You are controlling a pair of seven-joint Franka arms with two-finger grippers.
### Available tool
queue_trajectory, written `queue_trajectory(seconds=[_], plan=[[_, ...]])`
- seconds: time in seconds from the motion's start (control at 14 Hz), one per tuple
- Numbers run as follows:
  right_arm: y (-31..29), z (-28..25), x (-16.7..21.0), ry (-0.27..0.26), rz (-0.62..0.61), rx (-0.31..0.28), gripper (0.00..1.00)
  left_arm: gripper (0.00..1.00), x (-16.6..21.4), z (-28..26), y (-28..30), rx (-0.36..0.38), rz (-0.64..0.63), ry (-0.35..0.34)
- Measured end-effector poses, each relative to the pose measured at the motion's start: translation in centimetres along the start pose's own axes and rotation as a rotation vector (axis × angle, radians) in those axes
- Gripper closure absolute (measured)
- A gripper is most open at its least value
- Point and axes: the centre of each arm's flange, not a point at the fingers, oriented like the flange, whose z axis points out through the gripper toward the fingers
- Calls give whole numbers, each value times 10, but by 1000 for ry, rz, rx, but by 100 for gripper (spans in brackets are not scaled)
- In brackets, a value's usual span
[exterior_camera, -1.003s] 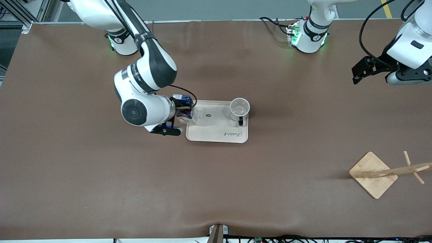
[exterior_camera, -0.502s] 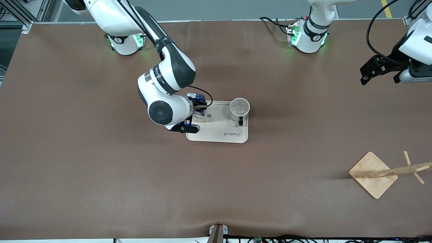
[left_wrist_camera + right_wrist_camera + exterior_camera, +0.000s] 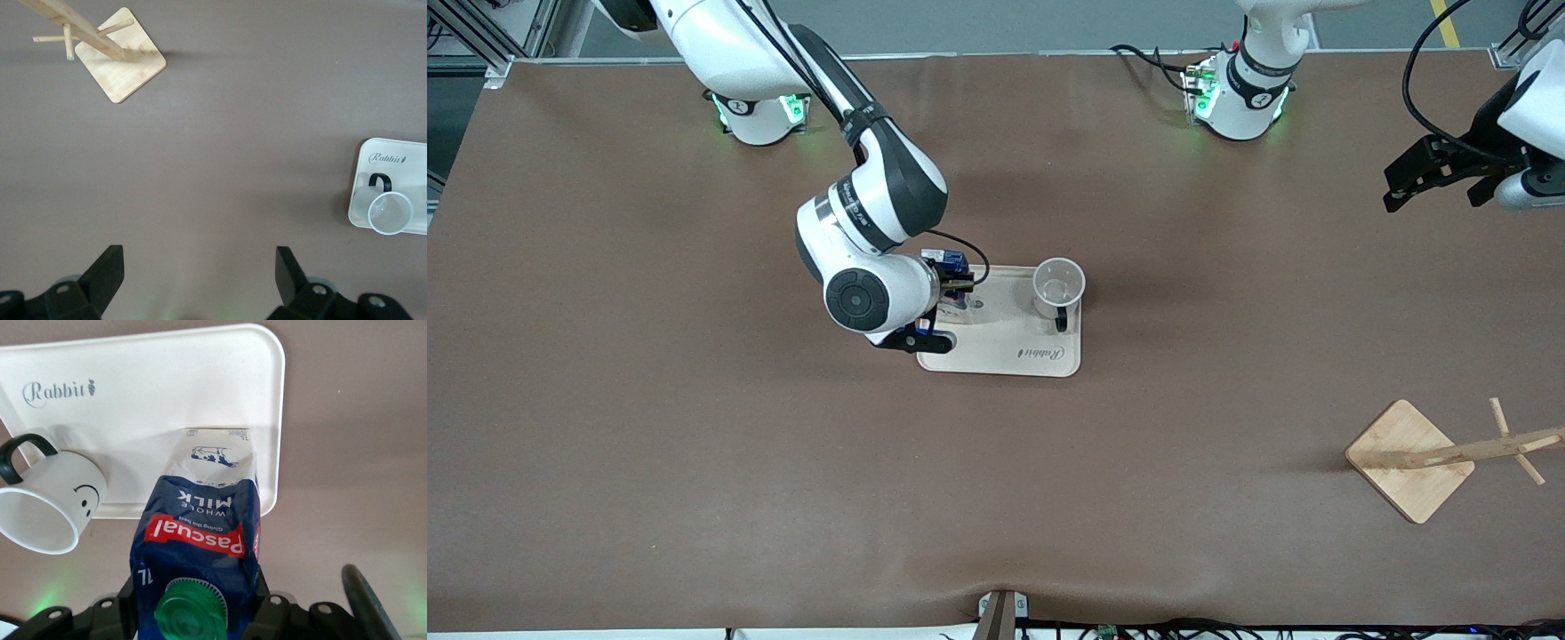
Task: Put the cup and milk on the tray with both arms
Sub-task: 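Lower the milk carton onto the tray beside the mug with the right gripper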
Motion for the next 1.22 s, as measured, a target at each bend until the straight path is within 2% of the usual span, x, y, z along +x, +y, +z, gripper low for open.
queue_trajectory(seconds=[0.36, 0.5, 0.65, 1.22], plan=[[-1, -3, 1, 22, -16, -3, 36, 0, 0, 0, -1, 0, 66, -3], [-1, -3, 2, 29, -18, 0, 22, 0, 0, 0, -1, 0, 67, -3], [-1, -3, 2, 30, -23, 0, 1, 0, 0, 0, -1, 0, 68, -3], [-1, -3, 2, 30, -24, 0, 0, 0, -1, -11, -1, -1, 67, 12]])
